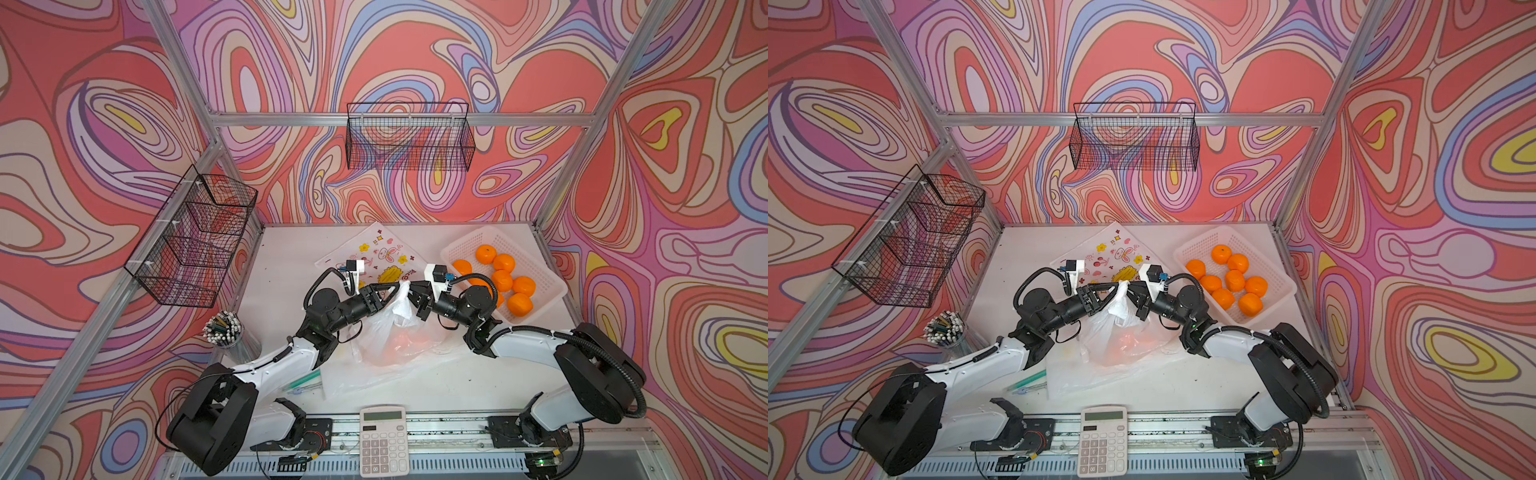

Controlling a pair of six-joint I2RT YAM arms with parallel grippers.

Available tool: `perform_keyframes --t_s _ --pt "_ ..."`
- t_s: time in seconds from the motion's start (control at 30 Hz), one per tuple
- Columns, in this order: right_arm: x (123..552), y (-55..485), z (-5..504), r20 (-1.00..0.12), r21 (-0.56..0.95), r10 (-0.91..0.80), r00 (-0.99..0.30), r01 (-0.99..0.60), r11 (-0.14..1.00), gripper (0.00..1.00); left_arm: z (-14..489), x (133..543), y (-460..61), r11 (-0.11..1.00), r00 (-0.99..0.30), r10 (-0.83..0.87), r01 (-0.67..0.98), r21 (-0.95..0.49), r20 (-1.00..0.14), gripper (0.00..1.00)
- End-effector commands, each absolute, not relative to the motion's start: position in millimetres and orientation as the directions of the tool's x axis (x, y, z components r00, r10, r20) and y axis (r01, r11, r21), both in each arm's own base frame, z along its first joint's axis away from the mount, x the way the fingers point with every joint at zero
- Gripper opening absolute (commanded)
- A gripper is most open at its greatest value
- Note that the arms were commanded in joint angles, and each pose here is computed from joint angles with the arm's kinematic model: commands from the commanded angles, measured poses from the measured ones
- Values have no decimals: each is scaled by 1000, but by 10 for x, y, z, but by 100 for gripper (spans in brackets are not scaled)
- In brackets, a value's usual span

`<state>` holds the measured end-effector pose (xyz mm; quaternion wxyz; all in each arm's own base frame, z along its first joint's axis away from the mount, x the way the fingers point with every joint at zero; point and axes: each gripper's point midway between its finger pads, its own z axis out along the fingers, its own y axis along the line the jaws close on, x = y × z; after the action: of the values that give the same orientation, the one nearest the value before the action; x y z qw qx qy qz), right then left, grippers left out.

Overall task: Place the oranges into plastic bags & tie knots
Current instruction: Tie the plastic bag to the plastic bag.

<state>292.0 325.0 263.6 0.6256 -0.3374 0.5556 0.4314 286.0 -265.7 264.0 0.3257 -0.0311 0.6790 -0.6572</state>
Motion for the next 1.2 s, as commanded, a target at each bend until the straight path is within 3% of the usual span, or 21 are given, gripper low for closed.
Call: perform_keyframes --t_s 0.0,0.47,0.73,0.8,0.97,1.17 --pt "2899 3301 2602 -988 49 157 13 -921 386 3 2871 2855 -2684 114 -755 -474 457 -882 -453 32" --pt "2901 3307 2622 -988 56 157 6 -918 392 6 2837 2843 -2673 143 -752 -466 455 -879 -465 3" --pt "2899 3022 2603 -994 5 95 53 -850 527 51 2793 2857 -2606 178 -744 -493 421 -889 -451 0" --pt "2851 2883 2612 -996 -25 60 73 -820 571 58 2756 2883 -2575 202 -742 -508 392 -898 -438 0" --pt "2584 2717 2726 -987 -146 -32 159 -782 606 69 2690 2918 -2535 258 -731 -535 338 -905 -425 0" --pt "2209 2920 2928 -937 -342 -137 322 -756 557 72 2649 2973 -2541 306 -721 -553 291 -907 -418 0"
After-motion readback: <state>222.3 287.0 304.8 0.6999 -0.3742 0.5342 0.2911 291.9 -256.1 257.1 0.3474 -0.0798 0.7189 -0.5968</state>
